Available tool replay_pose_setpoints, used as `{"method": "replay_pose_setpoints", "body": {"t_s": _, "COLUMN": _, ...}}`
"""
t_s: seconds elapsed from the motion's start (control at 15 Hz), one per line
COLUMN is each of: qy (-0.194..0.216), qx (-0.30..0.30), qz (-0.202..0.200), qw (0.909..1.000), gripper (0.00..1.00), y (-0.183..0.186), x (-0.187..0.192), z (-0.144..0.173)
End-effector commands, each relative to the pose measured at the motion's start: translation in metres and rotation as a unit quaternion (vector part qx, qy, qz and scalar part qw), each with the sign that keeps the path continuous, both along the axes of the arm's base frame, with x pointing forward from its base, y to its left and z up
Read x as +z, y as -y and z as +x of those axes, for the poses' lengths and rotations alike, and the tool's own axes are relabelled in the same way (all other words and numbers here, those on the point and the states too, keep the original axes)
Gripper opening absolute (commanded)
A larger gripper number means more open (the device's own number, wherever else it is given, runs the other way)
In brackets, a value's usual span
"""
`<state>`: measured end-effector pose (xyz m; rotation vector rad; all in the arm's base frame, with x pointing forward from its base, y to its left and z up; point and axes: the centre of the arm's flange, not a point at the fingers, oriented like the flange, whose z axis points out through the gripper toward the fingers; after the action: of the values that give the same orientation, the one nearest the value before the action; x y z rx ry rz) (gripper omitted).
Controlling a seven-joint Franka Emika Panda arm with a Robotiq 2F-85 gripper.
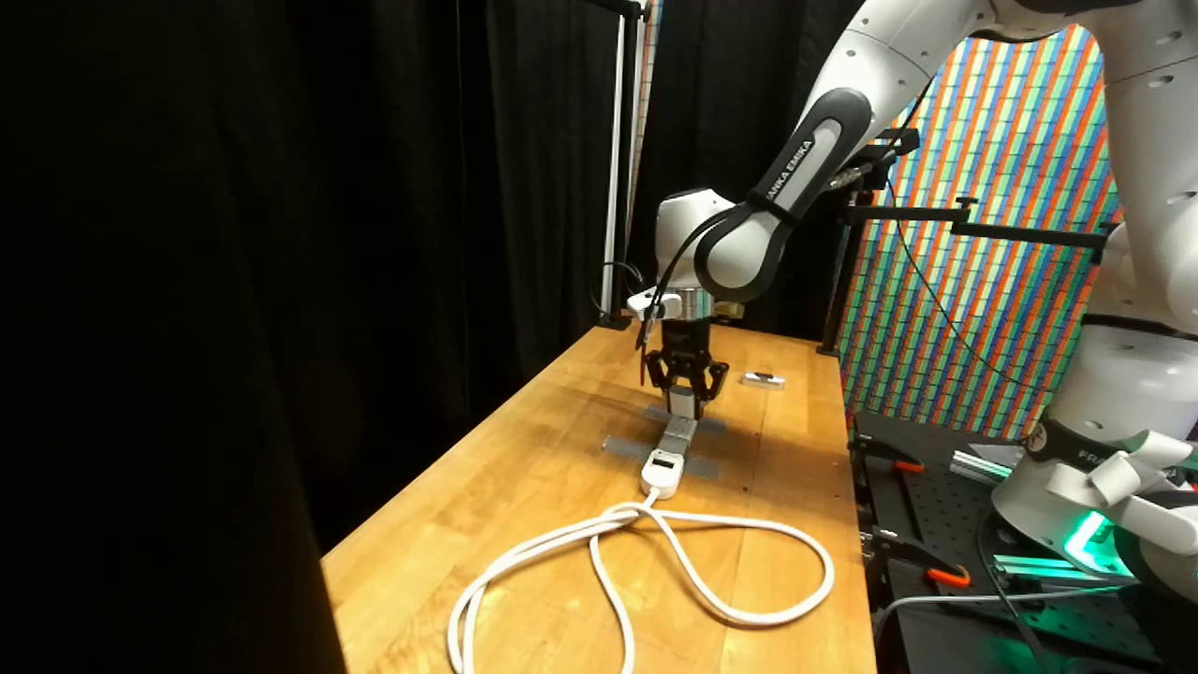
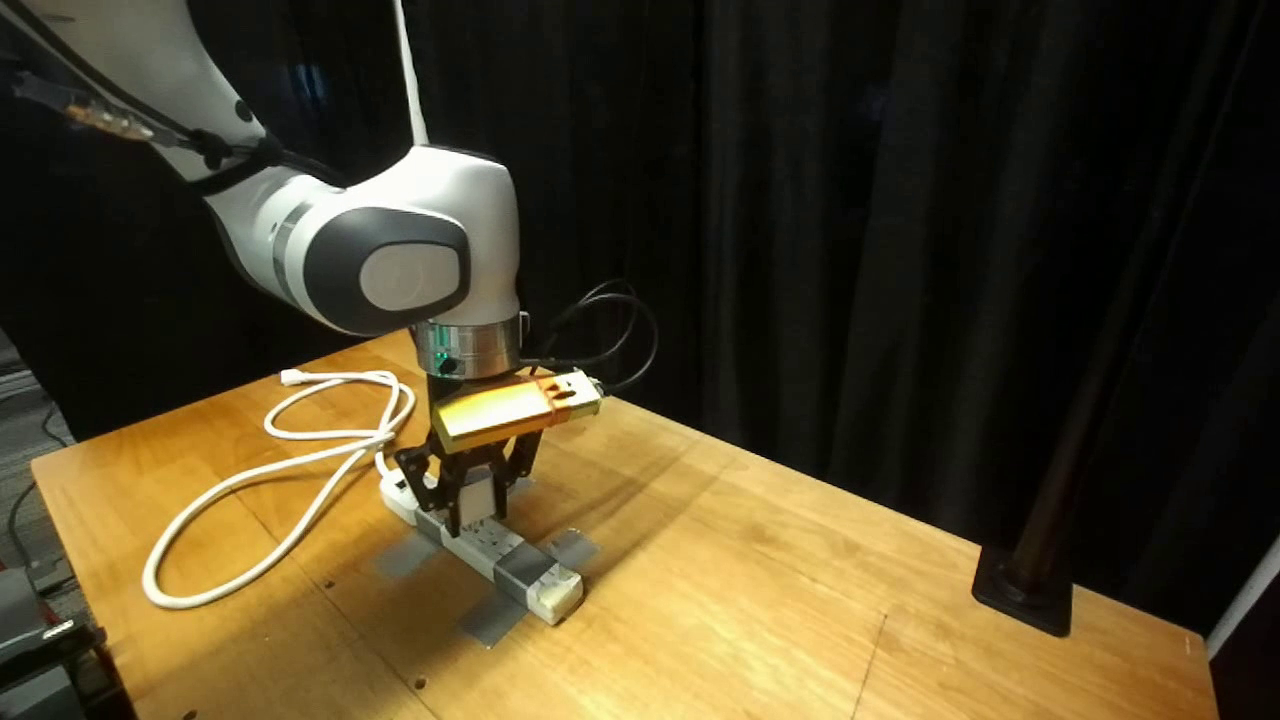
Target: Pick up the charger head and put it on the adapter
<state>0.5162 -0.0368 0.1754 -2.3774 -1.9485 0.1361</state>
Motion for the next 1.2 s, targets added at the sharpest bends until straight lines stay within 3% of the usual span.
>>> {"method": "replay_pose_setpoints", "body": {"t_s": 0.0, "qy": 0.009, "qx": -0.004, "qz": 0.01, "qw": 0.9999, "gripper": 0.23, "y": 0.004, "x": -0.001, "z": 0.0}}
{"method": "replay_pose_setpoints", "body": {"t_s": 1.13, "qy": 0.005, "qx": -0.002, "qz": 0.04, "qw": 0.9992, "gripper": 0.23, "y": 0.023, "x": -0.01, "z": 0.015}}
